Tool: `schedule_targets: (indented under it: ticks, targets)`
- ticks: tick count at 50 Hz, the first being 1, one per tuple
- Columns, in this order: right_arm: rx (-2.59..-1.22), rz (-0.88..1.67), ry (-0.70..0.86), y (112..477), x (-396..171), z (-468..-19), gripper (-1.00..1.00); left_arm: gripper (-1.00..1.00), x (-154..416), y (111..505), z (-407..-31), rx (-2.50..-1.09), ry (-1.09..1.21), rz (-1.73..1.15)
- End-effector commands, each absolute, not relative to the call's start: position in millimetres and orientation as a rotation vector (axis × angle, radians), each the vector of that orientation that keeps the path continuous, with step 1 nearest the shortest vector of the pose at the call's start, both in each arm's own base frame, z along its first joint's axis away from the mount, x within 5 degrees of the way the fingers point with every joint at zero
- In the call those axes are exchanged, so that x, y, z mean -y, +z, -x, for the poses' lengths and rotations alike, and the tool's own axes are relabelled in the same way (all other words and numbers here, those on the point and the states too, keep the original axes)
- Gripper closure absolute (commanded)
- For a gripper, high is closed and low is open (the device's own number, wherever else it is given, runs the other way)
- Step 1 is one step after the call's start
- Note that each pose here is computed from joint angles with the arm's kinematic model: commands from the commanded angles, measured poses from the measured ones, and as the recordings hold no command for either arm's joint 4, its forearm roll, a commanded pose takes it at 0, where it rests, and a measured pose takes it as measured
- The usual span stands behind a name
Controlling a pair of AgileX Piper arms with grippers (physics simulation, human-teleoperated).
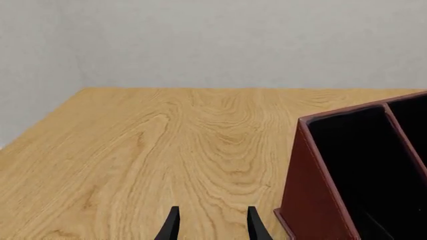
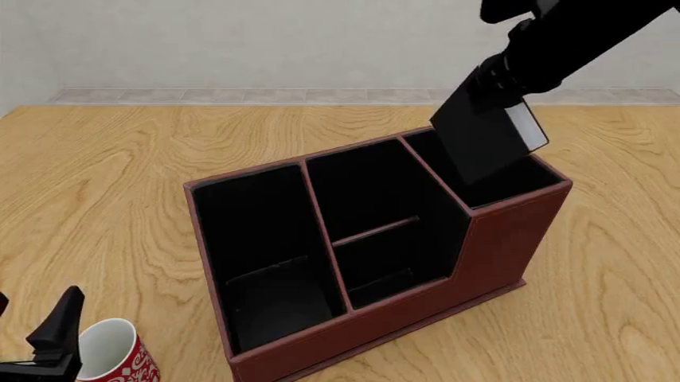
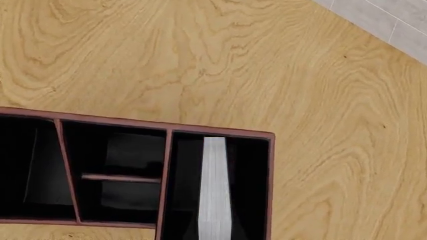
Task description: Pick up the book and place it in the right compartment of the caddy.
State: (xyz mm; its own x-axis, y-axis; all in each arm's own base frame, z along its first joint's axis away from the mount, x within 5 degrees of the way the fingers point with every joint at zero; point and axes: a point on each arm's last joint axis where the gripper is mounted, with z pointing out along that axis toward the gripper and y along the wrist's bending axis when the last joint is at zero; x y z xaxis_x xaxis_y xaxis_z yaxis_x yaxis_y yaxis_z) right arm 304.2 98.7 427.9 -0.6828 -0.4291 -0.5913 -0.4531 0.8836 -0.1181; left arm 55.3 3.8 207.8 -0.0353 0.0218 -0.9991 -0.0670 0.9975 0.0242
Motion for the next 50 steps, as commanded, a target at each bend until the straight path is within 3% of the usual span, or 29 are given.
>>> schedule_targets:
  ticks: [1,50]
  targets:
    - [-2.42,0.617,0.068,427,-106,-307,1.0,-1.0,-4,209,-55,-1.603,0.072,0.035]
    - [-2.521,0.581,0.06,399,-102,-320,1.0,-1.0,-4,202,-56,-1.62,0.081,0.035]
